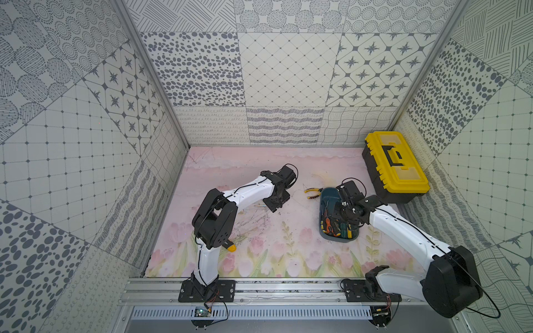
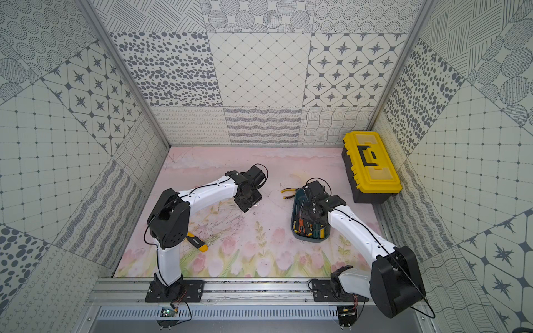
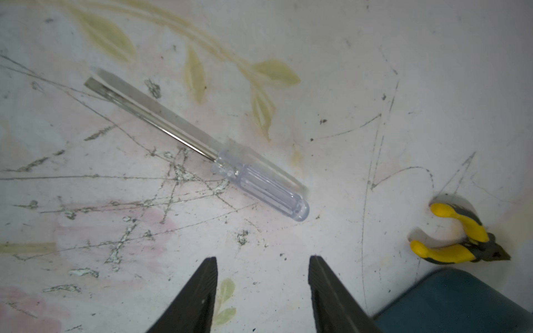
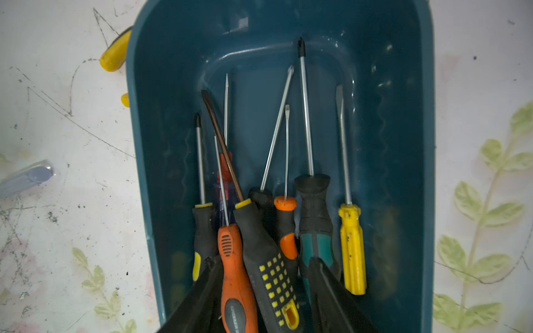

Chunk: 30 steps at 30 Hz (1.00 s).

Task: Put the screwdriver on the desktop into the storage box
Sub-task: Pick up the screwdriver from the center of the board.

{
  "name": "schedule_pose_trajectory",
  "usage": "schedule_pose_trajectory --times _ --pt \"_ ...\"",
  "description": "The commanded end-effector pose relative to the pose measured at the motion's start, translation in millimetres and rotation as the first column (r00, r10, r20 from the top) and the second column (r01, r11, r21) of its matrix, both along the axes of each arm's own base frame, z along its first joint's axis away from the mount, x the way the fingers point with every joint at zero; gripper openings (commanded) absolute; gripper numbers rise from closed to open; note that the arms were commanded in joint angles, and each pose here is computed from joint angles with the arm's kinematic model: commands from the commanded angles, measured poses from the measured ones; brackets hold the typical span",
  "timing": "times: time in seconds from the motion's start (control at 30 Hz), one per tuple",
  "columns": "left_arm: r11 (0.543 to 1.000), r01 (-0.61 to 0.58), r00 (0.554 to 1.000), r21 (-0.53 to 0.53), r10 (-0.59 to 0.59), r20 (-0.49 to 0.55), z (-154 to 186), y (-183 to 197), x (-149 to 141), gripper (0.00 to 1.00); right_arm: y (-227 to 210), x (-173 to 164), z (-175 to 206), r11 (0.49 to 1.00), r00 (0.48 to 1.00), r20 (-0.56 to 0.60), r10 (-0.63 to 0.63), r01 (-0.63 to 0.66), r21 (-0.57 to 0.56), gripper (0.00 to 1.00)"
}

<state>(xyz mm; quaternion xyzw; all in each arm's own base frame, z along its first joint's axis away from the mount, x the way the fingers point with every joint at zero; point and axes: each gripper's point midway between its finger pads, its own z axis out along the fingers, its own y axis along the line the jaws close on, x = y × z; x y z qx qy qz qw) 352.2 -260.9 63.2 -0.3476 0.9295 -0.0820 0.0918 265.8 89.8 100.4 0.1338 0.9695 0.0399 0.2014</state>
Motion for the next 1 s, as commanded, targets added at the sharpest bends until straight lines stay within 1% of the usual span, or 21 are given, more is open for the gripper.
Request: schedule_pose_trajectory --times 0.0,0.27,0.47,0.63,0.8,0.9,0.97 --pt "0.997 -0.034 0.994 0.068 0.041 -0.102 -16.8 8.2 -5.0 0.55 1.7 4.4 -3.2 1.000 1.000 0.015 -0.012 0.012 0.008 0.52" --pt "0.989 -0.036 0.989 0.145 0.056 -0.135 -35.0 17.3 7.0 0.53 -1.1 2.8 -1.8 1.000 0.999 0.026 -0.019 0.019 0.003 0.52" --pt "0.981 -0.017 0.984 0.193 0.050 -0.172 -45.9 26.3 2.1 0.48 -3.6 -0.8 -4.0 0.999 0.999 0.026 -0.036 0.036 0.005 0.52" --pt "0.976 -0.010 0.980 0.220 0.053 -0.190 -53.5 34.0 -3.8 0.40 -1.7 -3.3 -8.1 0.999 0.999 0.013 -0.035 0.035 0.019 0.52" --pt "0.977 0.006 0.977 0.212 0.039 -0.208 -58.3 38.2 -14.2 0.27 -0.9 -3.3 -6.2 0.999 0.999 0.019 -0.032 0.032 0.025 0.52" --pt "0.976 0.045 0.980 0.211 -0.002 -0.199 -54.7 40.1 -18.5 0.20 -1.3 -2.9 -3.7 0.999 0.999 0.028 -0.030 0.029 0.025 0.51" --pt "0.970 0.095 0.983 0.222 -0.056 -0.175 -46.5 40.4 -21.2 0.16 -2.1 -3.9 -1.1 0.999 0.999 0.035 -0.029 0.028 0.025 0.51"
